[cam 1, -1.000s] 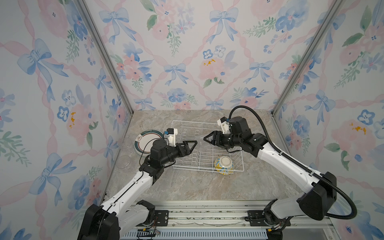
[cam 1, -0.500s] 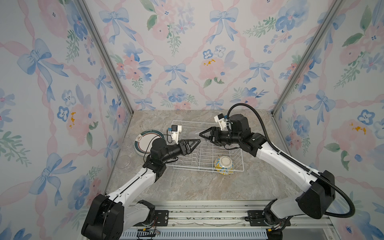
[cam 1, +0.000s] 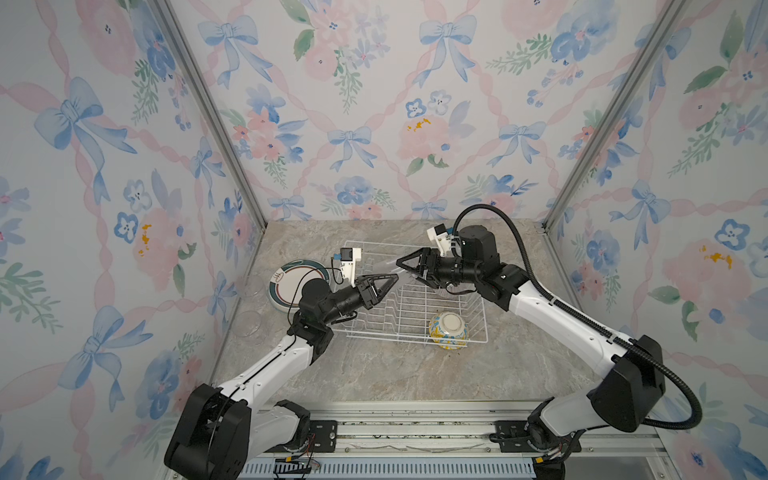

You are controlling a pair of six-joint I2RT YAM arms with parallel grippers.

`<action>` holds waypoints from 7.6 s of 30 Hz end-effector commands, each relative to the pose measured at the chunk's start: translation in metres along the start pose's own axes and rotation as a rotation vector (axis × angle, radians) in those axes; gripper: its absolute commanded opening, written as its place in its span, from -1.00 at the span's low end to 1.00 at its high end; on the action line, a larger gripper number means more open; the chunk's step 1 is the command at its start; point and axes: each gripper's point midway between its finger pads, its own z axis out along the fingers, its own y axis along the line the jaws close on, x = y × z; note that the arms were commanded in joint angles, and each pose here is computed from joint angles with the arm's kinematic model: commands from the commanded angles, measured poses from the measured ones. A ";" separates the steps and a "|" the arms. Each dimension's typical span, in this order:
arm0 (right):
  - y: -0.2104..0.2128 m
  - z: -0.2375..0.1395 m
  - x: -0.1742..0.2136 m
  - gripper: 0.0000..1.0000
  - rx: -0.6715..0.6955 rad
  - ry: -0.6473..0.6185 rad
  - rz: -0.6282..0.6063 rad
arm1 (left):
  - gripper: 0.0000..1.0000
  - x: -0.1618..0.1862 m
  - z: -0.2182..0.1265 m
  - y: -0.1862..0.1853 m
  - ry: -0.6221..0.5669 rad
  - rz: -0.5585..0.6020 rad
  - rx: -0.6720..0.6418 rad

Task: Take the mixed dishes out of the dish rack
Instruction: 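Close the left gripper on the cup held by the right gripper, then carry the cup beside the plate stack with the left gripper while the right withdraws, then lower the cup onto the table and open the left gripper, then move the left gripper over the rack toward the yellow-and-blue bowl, then lower the left gripper onto the rim of the yellow-and-blue bowl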

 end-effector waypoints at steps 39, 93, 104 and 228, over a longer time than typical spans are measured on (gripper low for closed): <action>-0.018 -0.016 -0.022 0.94 0.139 -0.060 -0.210 | -1.00 -0.016 -0.127 0.075 -0.052 0.094 -0.857; -0.139 -0.116 -0.031 0.93 0.458 -0.174 -0.254 | -1.00 0.002 -0.263 0.199 0.198 -0.285 -1.471; -0.164 -0.151 -0.029 0.93 0.715 -0.156 -0.326 | -0.68 -0.004 -0.256 0.209 0.227 -0.310 -1.448; -0.174 -0.223 0.045 0.93 0.701 -0.270 -0.220 | 0.96 0.150 0.136 0.089 0.601 -0.087 -0.581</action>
